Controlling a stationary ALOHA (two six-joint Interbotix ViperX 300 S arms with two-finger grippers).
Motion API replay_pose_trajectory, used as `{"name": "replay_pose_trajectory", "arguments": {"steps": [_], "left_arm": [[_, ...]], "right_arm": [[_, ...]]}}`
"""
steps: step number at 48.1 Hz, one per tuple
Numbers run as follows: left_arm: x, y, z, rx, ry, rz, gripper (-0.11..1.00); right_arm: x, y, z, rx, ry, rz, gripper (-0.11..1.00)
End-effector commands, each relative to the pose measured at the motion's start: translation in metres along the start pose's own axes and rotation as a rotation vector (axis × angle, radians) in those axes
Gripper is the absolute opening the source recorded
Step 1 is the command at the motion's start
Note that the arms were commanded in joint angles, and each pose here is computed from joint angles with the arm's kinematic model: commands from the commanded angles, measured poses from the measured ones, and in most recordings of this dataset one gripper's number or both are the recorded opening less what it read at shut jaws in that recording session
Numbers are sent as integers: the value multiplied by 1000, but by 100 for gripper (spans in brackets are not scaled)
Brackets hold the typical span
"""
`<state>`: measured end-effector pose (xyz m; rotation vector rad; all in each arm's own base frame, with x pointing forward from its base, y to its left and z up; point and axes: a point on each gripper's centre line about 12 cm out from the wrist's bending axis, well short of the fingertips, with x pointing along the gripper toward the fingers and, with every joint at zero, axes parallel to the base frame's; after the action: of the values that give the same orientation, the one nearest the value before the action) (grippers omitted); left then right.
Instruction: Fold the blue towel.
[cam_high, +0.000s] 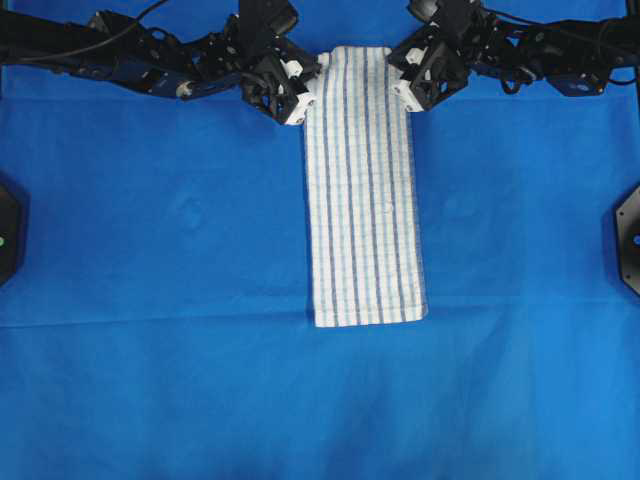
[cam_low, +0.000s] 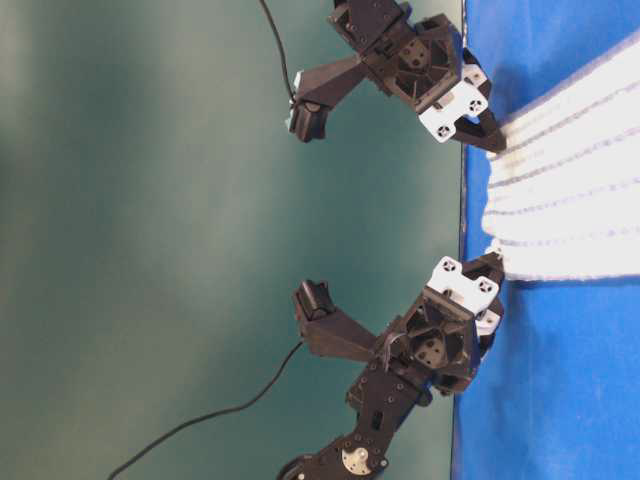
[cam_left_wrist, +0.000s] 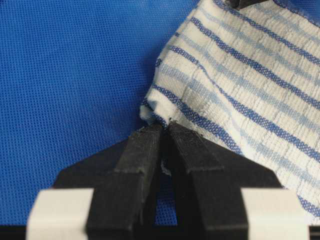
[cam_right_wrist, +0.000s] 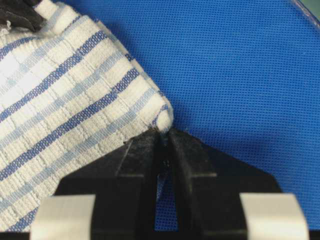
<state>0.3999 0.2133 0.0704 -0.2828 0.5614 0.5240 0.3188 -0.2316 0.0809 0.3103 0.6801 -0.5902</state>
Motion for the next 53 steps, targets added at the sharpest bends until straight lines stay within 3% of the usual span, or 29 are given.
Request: {"name": "replay_pose_trajectory", "arguments": {"steps": [1,19,33,41,53], "left_arm": [[-7,1,23,1,-57,-1,3],[-28,2,55,40,-124,3,3],[-29,0,55,45,-111,0,3],[-37,-19,52,61,-99,-35,3],[-60,-69,33,117,-71,-137,3]], "right_arm": [[-9,2,13,1,-38,4,9],[-39,5,32,-3,-109,7,9],[-41,5,31,-1,-110,8,9],[-50,18,27,-19,-112,35,9],[-77,57,5,-66,-98,121,9]]}}
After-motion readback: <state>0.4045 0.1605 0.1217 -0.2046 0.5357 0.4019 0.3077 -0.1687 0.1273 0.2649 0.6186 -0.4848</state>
